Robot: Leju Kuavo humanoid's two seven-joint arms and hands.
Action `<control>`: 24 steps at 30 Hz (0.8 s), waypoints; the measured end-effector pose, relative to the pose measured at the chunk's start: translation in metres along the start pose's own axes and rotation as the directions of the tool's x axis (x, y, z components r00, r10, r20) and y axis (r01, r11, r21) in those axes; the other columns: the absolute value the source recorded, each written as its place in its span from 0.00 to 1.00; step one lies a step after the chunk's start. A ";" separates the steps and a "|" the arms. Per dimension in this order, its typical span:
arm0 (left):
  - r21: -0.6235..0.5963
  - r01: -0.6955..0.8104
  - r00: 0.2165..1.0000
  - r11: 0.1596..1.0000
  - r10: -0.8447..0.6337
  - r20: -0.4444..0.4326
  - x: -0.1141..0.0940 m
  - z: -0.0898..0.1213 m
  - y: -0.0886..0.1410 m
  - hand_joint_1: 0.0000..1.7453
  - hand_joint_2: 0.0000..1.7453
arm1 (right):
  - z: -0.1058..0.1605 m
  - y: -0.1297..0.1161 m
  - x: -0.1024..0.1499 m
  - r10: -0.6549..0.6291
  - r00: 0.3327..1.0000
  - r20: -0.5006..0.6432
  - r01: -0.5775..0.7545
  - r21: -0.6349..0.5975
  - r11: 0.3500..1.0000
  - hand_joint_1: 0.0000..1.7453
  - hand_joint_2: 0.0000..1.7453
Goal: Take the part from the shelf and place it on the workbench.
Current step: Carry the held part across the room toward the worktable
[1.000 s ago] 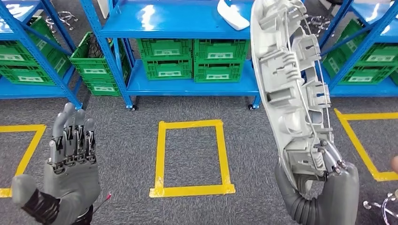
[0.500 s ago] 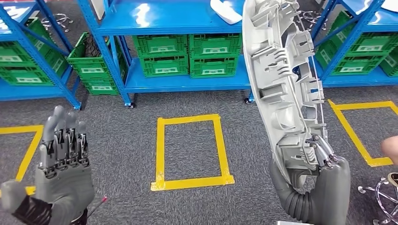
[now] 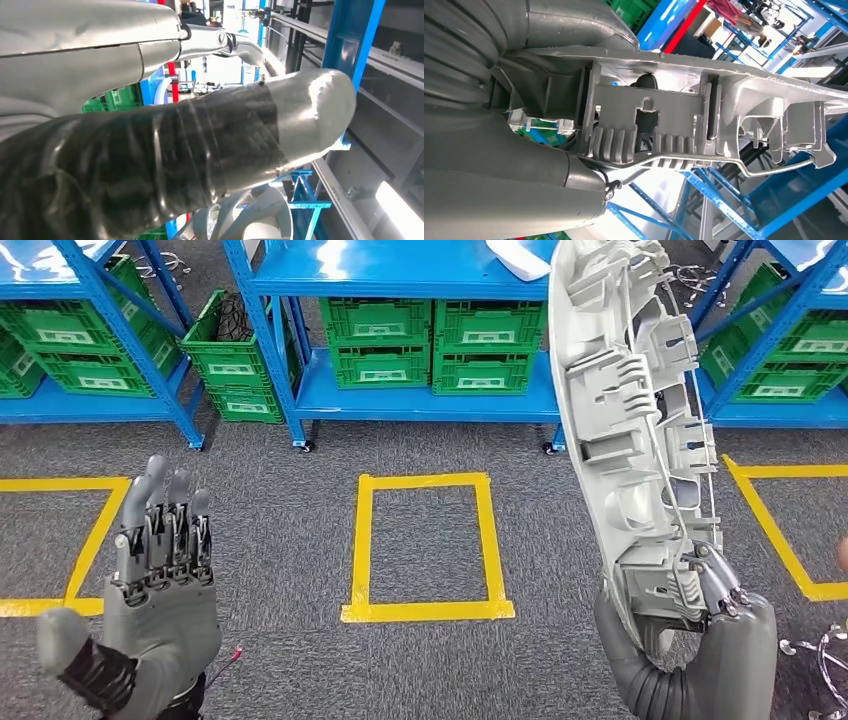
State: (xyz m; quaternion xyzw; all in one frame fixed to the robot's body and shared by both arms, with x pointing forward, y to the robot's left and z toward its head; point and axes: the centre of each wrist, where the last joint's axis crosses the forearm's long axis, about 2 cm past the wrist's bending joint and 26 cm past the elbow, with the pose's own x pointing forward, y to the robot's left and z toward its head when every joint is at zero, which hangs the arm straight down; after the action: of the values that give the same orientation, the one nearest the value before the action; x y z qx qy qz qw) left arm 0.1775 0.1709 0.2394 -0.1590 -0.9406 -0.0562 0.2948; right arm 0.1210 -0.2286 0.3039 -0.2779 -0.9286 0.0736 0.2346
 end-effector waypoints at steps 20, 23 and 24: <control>0.005 0.015 1.000 1.000 -0.015 0.004 0.000 0.000 0.000 0.00 0.00 | 0.000 0.000 0.000 -0.003 1.000 -0.003 0.003 0.001 1.000 1.00 1.00; 0.005 0.015 1.000 1.000 -0.015 0.004 0.000 -0.001 0.000 0.00 0.00 | -0.001 0.000 -0.001 -0.001 1.000 -0.002 0.001 -0.001 1.000 1.00 1.00; 0.006 0.015 1.000 1.000 -0.015 0.004 0.000 -0.001 0.000 0.00 0.00 | -0.001 0.000 -0.001 0.000 1.000 -0.002 0.000 -0.002 1.000 1.00 1.00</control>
State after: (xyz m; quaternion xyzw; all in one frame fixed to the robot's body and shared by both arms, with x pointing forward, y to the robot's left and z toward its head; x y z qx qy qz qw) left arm 0.1780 0.1712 0.2401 -0.1511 -0.9425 -0.0554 0.2928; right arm 0.1218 -0.2293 0.3043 -0.2780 -0.9285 0.0724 0.2352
